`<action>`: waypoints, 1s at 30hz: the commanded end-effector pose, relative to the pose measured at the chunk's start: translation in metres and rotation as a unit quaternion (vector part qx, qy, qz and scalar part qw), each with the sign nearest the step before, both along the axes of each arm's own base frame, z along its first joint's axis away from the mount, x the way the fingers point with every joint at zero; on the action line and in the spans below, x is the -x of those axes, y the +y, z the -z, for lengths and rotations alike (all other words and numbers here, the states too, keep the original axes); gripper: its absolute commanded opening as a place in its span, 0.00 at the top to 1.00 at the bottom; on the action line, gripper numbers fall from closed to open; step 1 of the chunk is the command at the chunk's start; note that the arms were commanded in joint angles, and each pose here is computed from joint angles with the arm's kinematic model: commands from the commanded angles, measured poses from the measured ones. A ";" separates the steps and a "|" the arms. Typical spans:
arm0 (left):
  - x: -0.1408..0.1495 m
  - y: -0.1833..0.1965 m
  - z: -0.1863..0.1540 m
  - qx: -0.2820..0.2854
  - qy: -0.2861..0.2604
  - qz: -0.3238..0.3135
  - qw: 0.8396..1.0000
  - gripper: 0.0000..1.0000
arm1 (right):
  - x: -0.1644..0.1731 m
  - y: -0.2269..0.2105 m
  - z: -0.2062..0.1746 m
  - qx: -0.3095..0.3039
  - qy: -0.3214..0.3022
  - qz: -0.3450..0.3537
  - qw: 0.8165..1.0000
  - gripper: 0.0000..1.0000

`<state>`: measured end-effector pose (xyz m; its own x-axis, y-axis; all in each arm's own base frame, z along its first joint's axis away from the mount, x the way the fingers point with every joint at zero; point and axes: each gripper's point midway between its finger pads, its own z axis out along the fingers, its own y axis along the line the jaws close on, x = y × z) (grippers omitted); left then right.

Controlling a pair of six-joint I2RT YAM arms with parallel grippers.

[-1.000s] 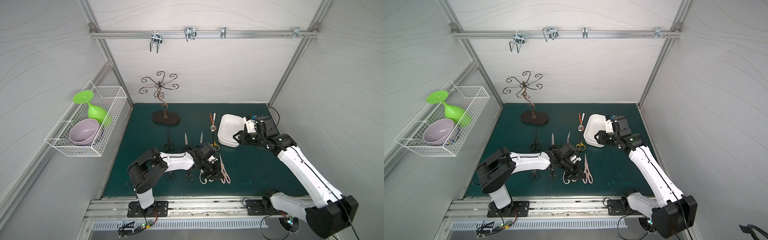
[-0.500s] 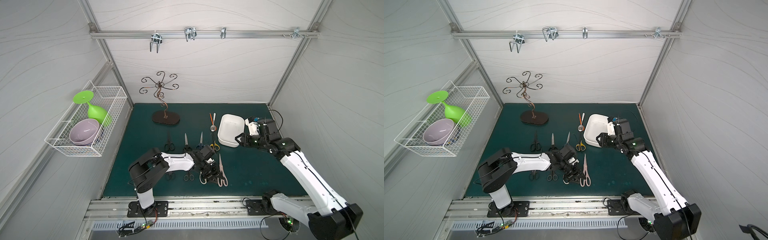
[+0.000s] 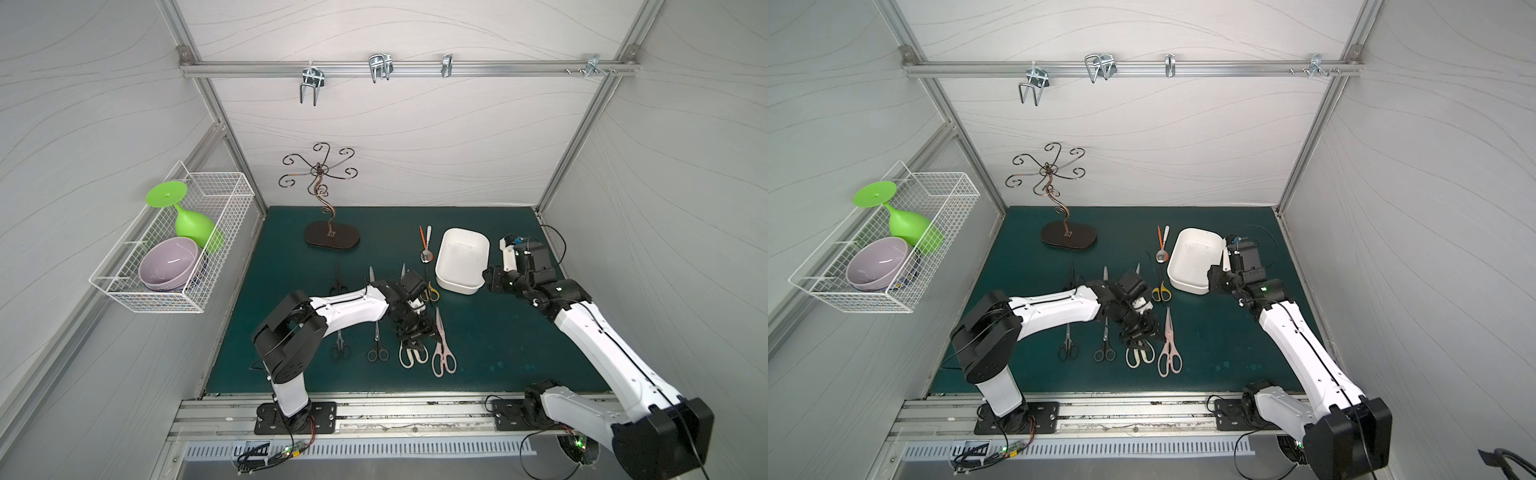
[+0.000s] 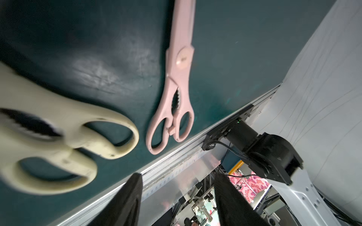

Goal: Take the scissors out of the storage box
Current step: Place the scissors at the center of the board, then reset both arms

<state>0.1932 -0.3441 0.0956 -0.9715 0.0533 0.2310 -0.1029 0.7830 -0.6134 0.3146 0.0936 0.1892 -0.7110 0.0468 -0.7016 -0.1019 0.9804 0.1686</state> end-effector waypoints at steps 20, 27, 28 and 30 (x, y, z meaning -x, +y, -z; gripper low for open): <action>-0.175 0.334 -0.025 -0.262 -0.475 -0.165 0.824 0.26 | -0.082 -0.070 0.093 0.075 -0.193 0.067 0.976 0.04; -0.179 0.361 -0.007 -0.324 -0.532 -0.199 0.757 0.22 | -0.085 -0.070 0.107 0.078 -0.186 0.070 0.977 0.01; -0.180 0.363 -0.004 -0.328 -0.533 -0.201 0.754 0.22 | -0.085 -0.070 0.107 0.077 -0.184 0.072 0.977 0.01; -0.185 0.367 0.002 -0.332 -0.536 -0.217 0.746 0.22 | -0.085 -0.070 0.107 0.077 -0.184 0.071 0.977 0.01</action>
<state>0.3490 0.0078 0.0658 -0.6622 -0.1141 -0.7406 -0.1122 0.9923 -0.0526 0.3910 0.0194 0.0681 -0.4536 0.0062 -0.8912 0.0266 0.9996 -0.0066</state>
